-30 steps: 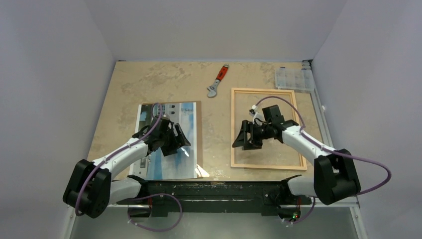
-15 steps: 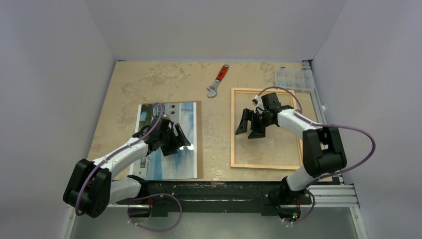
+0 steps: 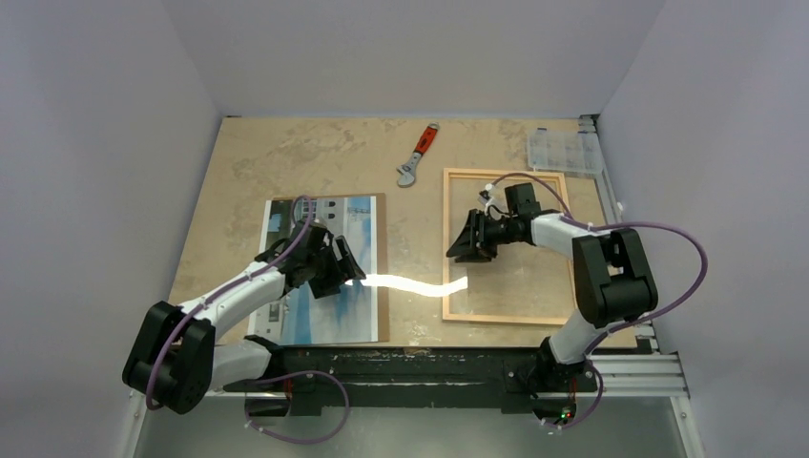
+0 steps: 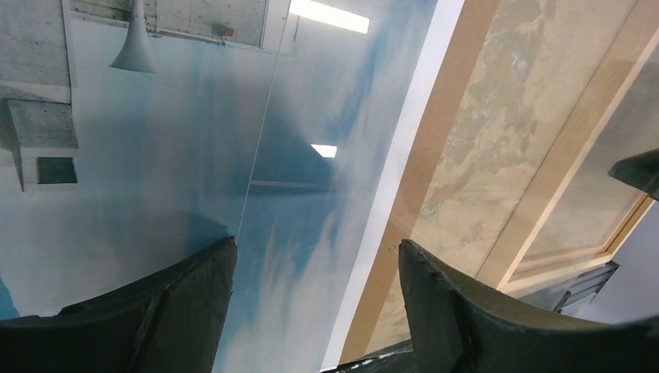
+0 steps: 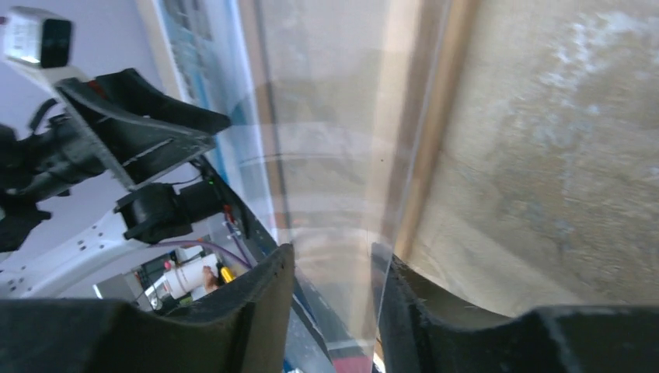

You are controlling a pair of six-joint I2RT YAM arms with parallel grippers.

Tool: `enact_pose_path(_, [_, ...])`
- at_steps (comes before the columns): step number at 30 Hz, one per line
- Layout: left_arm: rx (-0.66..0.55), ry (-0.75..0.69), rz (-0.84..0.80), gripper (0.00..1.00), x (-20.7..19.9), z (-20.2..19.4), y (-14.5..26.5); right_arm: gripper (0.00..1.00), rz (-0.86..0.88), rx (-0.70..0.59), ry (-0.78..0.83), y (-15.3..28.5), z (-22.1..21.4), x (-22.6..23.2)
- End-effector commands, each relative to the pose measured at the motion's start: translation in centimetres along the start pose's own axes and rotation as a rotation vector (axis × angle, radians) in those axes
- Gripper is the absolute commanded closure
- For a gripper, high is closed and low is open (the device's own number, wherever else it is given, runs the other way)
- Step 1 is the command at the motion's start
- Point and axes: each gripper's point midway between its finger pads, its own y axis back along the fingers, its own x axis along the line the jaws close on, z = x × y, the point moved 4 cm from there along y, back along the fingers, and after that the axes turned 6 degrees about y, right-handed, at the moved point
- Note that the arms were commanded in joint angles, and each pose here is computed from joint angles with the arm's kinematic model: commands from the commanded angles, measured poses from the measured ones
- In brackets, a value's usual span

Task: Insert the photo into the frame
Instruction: Pick up the photo frame item at the center of the board, then move the photo frame to the center of the board.

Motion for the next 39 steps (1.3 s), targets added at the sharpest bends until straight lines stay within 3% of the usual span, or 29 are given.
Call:
enact_pose_path(1, [0.070, -0.010, 0.126, 0.25, 3.1, -1.7, -0.7, 0.63, 0.173, -0.050, 0.084, 1.2, 0.9, 3.7])
enact_pose_path(14, [0.072, -0.013, 0.127, 0.26, 2.9, -1.7, -0.8, 0.67, 0.127, -0.012, 0.042, -0.2, 0.4, 2.0])
enact_pose_path(17, [0.073, -0.015, 0.127, 0.26, 2.9, -1.7, -0.8, 0.76, 0.129, -0.007, 0.047, -0.2, 0.3, 2.3])
enact_pose_path(21, [0.064, -0.023, 0.124, 0.26, 2.6, -1.7, -0.6, 1.00, 0.131, -0.005, 0.057, -0.1, 0.4, 2.9])
enact_pose_path(28, [-0.010, -0.069, 0.011, 0.24, 0.1, -0.9, 1.4, 1.00, 0.073, -0.062, 0.129, 2.5, 0.8, 5.3])
enact_pose_path(39, [-0.180, -0.115, -0.280, 0.16, -4.7, 0.1, 7.6, 1.00, 0.029, -0.314, 0.304, 11.0, 1.5, 14.1])
